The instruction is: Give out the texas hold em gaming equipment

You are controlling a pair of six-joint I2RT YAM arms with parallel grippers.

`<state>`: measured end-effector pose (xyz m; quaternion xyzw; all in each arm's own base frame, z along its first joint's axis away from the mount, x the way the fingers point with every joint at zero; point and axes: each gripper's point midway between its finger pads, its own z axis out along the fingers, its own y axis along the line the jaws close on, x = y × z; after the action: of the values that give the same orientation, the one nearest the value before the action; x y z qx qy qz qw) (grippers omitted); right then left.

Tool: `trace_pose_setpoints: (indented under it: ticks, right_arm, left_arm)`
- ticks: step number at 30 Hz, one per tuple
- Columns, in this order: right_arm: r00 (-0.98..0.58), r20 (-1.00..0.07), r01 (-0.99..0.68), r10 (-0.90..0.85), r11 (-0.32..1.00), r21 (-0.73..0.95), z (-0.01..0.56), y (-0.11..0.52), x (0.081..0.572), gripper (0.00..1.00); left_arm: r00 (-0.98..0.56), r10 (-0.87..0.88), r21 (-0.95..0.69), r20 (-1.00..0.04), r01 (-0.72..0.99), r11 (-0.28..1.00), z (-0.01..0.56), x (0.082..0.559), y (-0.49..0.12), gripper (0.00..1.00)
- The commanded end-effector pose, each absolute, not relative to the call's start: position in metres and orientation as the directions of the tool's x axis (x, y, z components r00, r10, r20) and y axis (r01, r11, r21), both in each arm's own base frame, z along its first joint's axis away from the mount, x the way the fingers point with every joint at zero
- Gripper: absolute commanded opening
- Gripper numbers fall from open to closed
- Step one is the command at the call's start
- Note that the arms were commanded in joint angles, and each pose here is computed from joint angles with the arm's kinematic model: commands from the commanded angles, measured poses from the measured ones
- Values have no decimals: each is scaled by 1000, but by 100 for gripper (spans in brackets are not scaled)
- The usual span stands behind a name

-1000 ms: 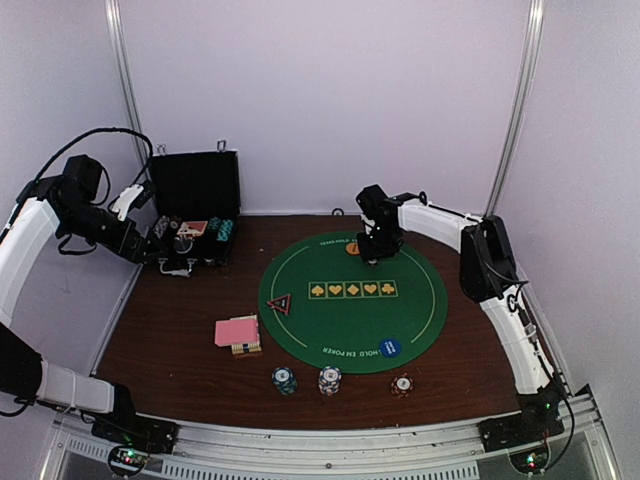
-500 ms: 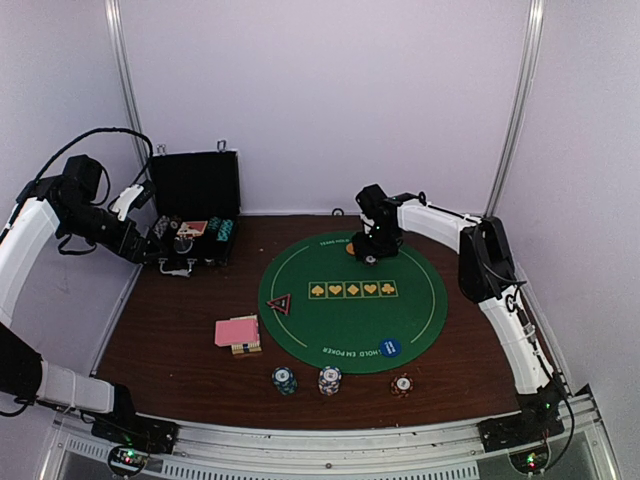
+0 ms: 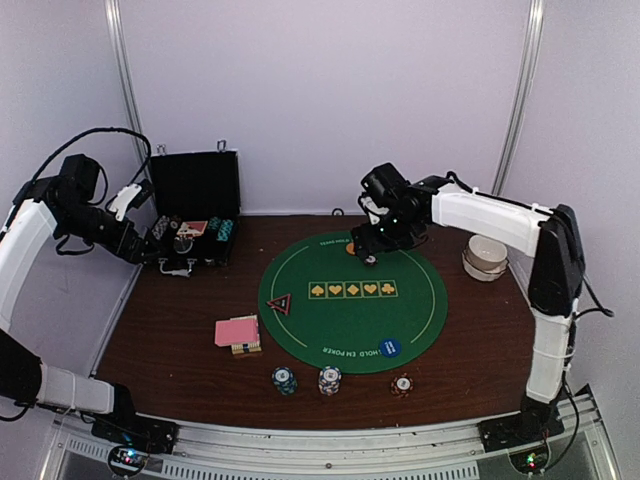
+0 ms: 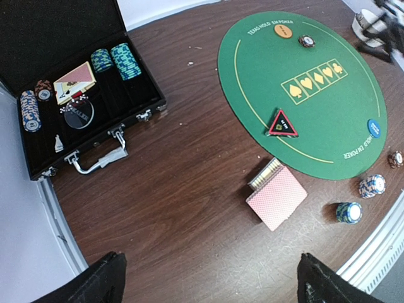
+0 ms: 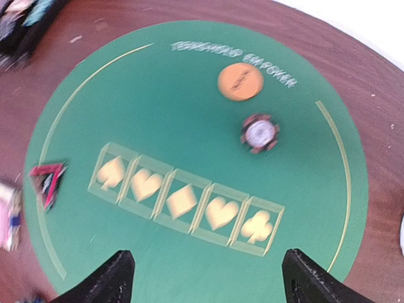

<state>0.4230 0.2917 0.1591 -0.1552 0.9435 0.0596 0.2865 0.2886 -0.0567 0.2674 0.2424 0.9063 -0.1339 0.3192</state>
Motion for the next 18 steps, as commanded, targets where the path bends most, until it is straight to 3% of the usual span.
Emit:
trace_pose_setpoints:
  ticks: [1,9,18]
  right_arm:
    - [-783,-521,-407,-340,913,16,152,298,344,84]
    - [-837,-377,-442,-397,896,36,115,268,224,86]
    - [-875,-262,-440,-407,894,81,78,254,166,91]
  left_arm:
    - [-645,371,-21,-668,514,857,281,291,-49,97]
    - [-641,371,-26,-672,521,853,281,290,-51,98]
    - [-642,364,-50,-675,532,845,279,289,-55,98]
